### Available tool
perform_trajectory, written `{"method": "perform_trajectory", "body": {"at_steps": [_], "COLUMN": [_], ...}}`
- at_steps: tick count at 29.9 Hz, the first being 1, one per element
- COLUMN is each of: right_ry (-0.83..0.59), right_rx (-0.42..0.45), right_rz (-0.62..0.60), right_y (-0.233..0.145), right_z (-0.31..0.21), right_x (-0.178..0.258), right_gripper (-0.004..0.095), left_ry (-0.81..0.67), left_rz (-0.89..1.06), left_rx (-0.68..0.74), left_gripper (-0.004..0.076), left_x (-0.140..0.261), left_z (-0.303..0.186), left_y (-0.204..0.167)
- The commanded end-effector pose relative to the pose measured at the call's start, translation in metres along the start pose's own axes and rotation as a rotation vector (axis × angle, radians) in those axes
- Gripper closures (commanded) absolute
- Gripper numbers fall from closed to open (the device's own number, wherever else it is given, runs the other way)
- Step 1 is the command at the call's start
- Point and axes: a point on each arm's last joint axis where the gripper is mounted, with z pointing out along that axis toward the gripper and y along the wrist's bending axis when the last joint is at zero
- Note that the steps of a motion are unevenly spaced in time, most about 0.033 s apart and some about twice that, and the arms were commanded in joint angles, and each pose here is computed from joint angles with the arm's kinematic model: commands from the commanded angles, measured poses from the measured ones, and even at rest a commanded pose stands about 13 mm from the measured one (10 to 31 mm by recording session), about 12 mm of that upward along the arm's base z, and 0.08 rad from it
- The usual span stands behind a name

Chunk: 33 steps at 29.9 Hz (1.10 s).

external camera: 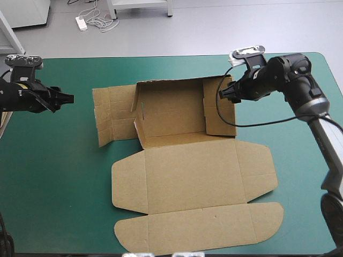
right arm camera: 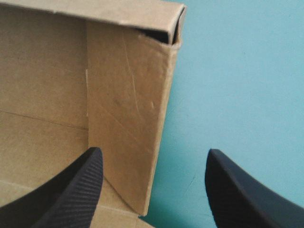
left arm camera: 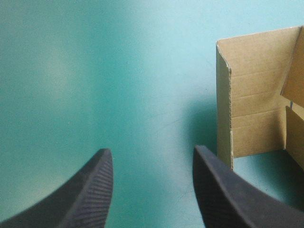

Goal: Fold the box

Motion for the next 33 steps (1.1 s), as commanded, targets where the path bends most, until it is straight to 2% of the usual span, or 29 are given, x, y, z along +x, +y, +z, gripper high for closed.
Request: {"method": "perform_trajectory", "body": {"at_steps": [1, 9, 21, 23, 28, 30, 33], "right_ry": [-0.159, -0.191, -0.159, -0.144, -0.181, -0.187, -0.156], "right_rx": [-0.006, 0.005, 0.010, 0.010, 0.009, 0.008, 0.007], "right_rz": [-0.018, -0.008, -0.002, -0.001, -0.002, -0.006, -0.007], "right_y": [0.008, 0.013, 0.011, 0.010, 0.011, 0.012, 0.013], "right_z": [-0.036, -0.002, 0.067, 0.074, 0.067, 0.060, 0.046], "right_x": [0.011, 0.052, 0.048, 0.046, 0.033, 0.026, 0.018], "right_gripper": [0.0318, 0.0317, 0.0321, 0.0384, 0.0816, 0.0928, 0.0927], "left_ry": [-0.113, -0.116, -0.105, -0.105, -0.105, -0.105, -0.106], "left_rz": [0.000, -0.003, -0.001, -0.001, -0.001, -0.001, -0.001], "left_rx": [-0.009, -0.006, -0.004, -0.004, -0.004, -0.004, -0.005], "left_gripper": [0.0353, 0.0353, 0.0353, 0.0353, 0.0353, 0.0353, 0.0353], "left_x": [-0.009, -0.010, -0.009, -0.009, -0.009, -0.009, -0.009], "left_z": [-0.019, -0.019, -0.019, -0.019, -0.019, -0.019, -0.019], "left_y": [-0.002, -0.002, -0.002, -0.002, -0.002, -0.002, -0.002]}}
